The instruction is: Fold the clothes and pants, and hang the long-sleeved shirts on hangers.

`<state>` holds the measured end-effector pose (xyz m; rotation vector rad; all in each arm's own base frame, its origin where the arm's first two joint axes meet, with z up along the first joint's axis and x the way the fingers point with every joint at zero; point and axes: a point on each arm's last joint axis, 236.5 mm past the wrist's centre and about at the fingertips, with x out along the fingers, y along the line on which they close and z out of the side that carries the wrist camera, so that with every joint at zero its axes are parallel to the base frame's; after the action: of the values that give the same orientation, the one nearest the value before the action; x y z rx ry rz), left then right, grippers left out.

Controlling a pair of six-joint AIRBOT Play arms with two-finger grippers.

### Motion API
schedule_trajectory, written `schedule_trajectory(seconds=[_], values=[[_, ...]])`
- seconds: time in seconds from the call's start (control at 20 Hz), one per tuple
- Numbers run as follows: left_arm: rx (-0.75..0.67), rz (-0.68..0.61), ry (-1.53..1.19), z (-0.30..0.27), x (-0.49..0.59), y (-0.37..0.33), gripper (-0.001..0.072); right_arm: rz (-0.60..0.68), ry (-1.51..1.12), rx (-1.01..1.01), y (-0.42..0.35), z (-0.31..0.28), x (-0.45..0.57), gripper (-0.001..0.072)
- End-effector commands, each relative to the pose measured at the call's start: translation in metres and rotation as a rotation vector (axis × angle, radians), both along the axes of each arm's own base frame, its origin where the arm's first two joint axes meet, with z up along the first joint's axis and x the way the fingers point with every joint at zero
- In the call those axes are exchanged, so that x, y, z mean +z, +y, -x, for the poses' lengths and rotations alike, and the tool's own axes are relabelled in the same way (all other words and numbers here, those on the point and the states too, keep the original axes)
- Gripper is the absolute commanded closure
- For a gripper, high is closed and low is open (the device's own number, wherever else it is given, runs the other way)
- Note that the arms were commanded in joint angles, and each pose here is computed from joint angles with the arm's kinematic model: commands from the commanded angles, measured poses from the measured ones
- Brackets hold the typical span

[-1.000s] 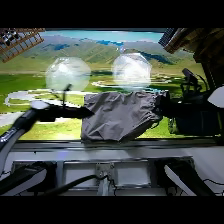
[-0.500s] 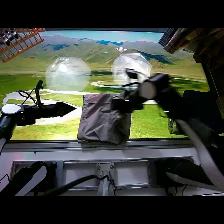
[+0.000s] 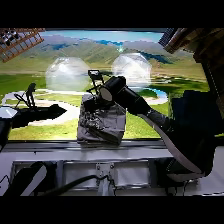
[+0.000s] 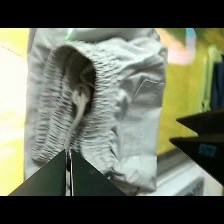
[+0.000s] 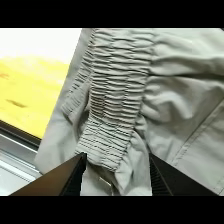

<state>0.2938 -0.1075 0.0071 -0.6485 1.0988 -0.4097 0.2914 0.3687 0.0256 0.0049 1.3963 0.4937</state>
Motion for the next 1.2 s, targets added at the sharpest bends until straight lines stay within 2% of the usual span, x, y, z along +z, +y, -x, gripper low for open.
schedule_trajectory(seconds=[0.0,0.2,0.35,0.4,0.45,0.5,0.65,0.75,0.85,1.0,1.1,1.15], values=[[0.043,-0.025,-0.014,-0.004,0.003,0.01,0.0696,0.073,-0.021,0.037,-0.015,0.002,0.003,0.0243],[0.05,-0.01,-0.004,-0.003,0.004,0.008,0.0695,0.325,-0.126,0.008,-0.092,-0.029,0.013,0.0251],[0.047,0.015,-0.001,-0.002,0.007,0.004,0.0694,0.341,-0.119,-0.165,-0.155,-0.062,0.021,0.0254],[0.044,0.015,0.0,-0.001,0.007,0.003,0.0681,0.333,-0.114,-0.241,-0.178,-0.072,0.023,0.0286],[0.027,0.008,-0.009,0.0,0.007,0.003,0.0536,0.32,-0.109,-0.318,-0.205,-0.08,0.024,0.0347],[-0.001,-0.004,-0.025,0.001,0.007,0.002,0.0367,0.292,-0.096,-0.381,-0.226,-0.082,0.023,0.0363],[-0.026,-0.017,-0.045,0.001,0.011,0.0,0.0368,0.088,0.031,-0.477,-0.253,-0.065,-0.002,0.0361],[-0.069,-0.08,-0.078,-0.003,0.018,0.002,0.0387,-0.099,0.096,-0.509,-0.244,-0.049,-0.023,0.0349],[-0.123,-0.15,-0.134,-0.01,0.033,0.0,0.0387,-0.234,0.128,-0.533,-0.23,-0.033,-0.048,0.0343],[-0.162,-0.222,-0.217,-0.024,0.066,-0.005,0.0388,-0.376,0.169,-0.532,-0.205,-0.009,-0.084,0.034],[-0.176,-0.242,-0.277,-0.032,0.088,-0.008,0.0415,-0.469,0.176,-0.542,-0.191,0.0,-0.097,0.0281],[-0.173,-0.239,-0.295,-0.035,0.096,-0.009,0.0415,-0.5,0.172,-0.541,-0.186,0.003,-0.101,0.0279]])
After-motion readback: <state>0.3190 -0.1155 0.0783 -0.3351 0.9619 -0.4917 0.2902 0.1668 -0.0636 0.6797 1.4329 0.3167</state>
